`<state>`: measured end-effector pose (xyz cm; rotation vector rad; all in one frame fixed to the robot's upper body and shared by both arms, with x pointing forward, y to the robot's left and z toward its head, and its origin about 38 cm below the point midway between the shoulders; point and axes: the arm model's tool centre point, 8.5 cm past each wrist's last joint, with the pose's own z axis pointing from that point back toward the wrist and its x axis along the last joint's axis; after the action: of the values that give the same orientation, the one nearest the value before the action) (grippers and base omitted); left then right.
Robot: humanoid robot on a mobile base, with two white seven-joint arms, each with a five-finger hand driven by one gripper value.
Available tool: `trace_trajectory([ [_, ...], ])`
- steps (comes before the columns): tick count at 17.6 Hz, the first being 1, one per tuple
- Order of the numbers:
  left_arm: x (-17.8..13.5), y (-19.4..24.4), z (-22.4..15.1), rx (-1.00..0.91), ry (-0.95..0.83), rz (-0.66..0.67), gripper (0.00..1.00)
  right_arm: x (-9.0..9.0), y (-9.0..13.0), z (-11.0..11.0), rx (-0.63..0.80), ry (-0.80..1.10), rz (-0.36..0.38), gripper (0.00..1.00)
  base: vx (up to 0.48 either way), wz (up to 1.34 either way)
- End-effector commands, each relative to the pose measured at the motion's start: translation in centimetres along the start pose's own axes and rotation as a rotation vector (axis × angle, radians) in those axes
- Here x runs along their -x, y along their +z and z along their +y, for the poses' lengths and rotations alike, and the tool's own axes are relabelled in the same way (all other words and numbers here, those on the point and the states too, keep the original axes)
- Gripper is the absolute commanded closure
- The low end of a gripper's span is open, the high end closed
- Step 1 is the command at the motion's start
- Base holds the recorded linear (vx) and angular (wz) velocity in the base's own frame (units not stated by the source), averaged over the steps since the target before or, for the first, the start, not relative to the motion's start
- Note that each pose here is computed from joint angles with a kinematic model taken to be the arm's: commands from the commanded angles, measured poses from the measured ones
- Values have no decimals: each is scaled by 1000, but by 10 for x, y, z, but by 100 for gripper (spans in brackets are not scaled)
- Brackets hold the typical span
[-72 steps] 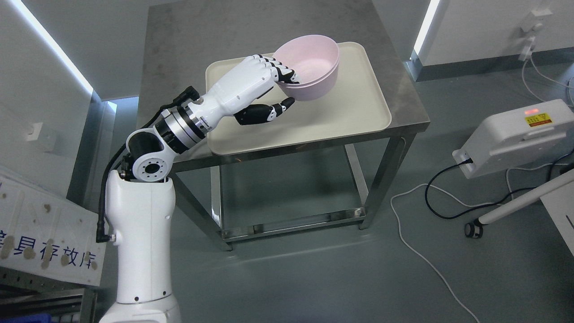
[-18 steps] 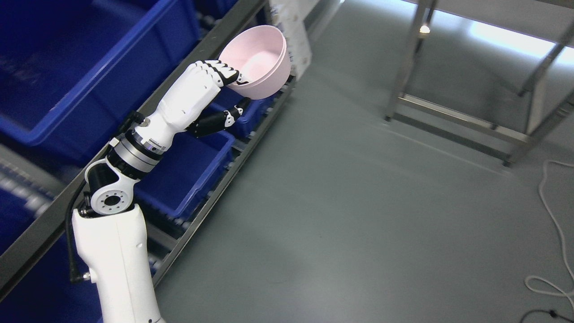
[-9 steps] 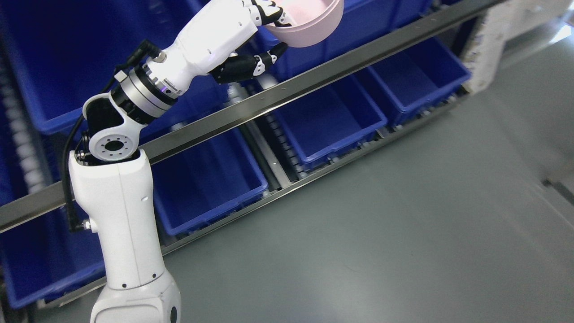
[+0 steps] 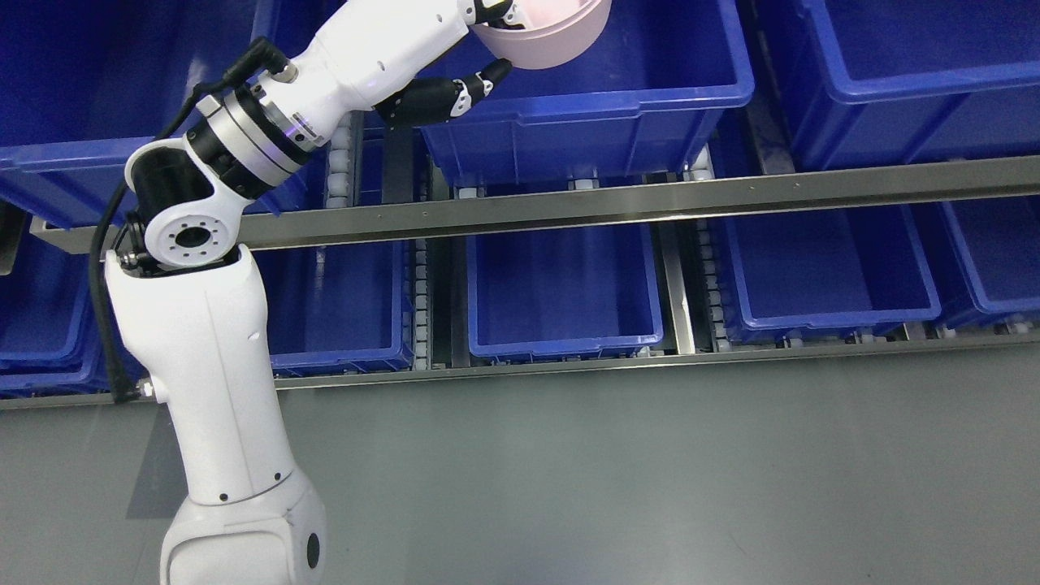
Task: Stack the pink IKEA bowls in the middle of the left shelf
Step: 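Carry the stacked bowls toward the shelf of blue bins, then lower the stacked bowls into a blue bin and open the left hand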
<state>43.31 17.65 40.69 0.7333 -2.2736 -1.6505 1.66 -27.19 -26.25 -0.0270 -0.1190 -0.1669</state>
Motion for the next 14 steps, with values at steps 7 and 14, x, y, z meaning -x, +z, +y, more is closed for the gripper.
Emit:
trace_trajectory([
  [7,65,10,-18,129,73,130,97,-2,1,-11,21,3,-3,0,45,68],
  [14,116,5,-10,228,133,233,97,-3,1,-11,22,4,-5,0,17,3],
])
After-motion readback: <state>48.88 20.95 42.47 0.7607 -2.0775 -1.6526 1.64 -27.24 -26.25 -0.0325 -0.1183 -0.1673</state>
